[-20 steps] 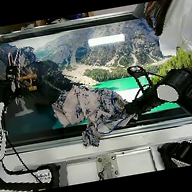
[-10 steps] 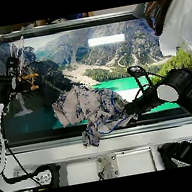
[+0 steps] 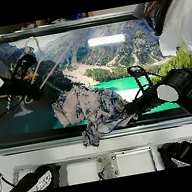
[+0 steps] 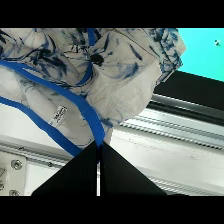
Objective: Fold the clothes and pants, and hang the long-sleeved shirts on hangers.
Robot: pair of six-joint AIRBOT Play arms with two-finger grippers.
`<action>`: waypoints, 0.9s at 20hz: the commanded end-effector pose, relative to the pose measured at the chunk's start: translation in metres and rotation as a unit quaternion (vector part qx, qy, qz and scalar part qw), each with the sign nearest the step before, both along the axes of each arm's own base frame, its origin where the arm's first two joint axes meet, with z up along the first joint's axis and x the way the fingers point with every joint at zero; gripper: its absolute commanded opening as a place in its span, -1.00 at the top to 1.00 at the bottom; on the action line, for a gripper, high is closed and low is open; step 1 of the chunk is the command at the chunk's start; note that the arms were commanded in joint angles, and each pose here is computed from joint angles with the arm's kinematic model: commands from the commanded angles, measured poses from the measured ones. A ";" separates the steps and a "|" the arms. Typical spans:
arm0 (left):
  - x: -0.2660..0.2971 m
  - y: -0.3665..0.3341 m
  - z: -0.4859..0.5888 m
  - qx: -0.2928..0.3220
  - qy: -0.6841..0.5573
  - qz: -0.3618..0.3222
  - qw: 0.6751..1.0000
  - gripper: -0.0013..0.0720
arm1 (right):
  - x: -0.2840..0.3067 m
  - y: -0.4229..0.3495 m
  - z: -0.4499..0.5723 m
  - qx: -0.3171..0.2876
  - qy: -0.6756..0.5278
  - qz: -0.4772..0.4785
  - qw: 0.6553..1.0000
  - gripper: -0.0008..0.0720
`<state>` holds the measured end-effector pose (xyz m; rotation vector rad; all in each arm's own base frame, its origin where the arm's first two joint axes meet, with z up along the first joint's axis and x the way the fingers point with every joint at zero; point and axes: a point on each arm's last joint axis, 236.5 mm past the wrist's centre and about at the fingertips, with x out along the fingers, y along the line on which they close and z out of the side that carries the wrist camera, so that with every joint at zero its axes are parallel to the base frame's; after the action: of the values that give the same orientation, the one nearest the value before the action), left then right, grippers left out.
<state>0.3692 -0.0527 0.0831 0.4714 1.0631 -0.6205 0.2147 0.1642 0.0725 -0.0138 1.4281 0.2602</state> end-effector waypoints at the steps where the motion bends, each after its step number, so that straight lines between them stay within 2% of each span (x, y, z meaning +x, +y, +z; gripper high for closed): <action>1: -0.051 -0.054 0.029 -0.112 0.029 -0.139 0.983 0.92 | 0.000 0.000 0.000 0.000 0.000 0.000 1.000 0.94; 5: -0.039 -0.050 0.031 -0.112 0.009 -0.124 0.986 0.92 | 0.000 0.000 0.000 0.000 0.000 0.000 1.000 0.94; 10: -0.047 -0.065 0.030 -0.111 0.016 -0.152 0.982 0.92 | 0.000 0.000 0.000 0.000 0.000 0.000 1.000 0.94; 13: -0.059 -0.072 0.028 -0.098 0.016 -0.214 0.972 0.92 | 0.000 0.000 0.000 0.000 0.000 0.000 1.000 0.94; 18: -0.097 -0.072 0.024 -0.082 0.040 -0.348 0.933 0.92 | 0.000 0.000 0.000 0.000 0.000 0.000 1.000 0.94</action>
<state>0.2951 -0.1244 0.1085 0.5844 0.9227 -1.1999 0.2147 0.1642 0.0725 -0.0138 1.4281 0.2602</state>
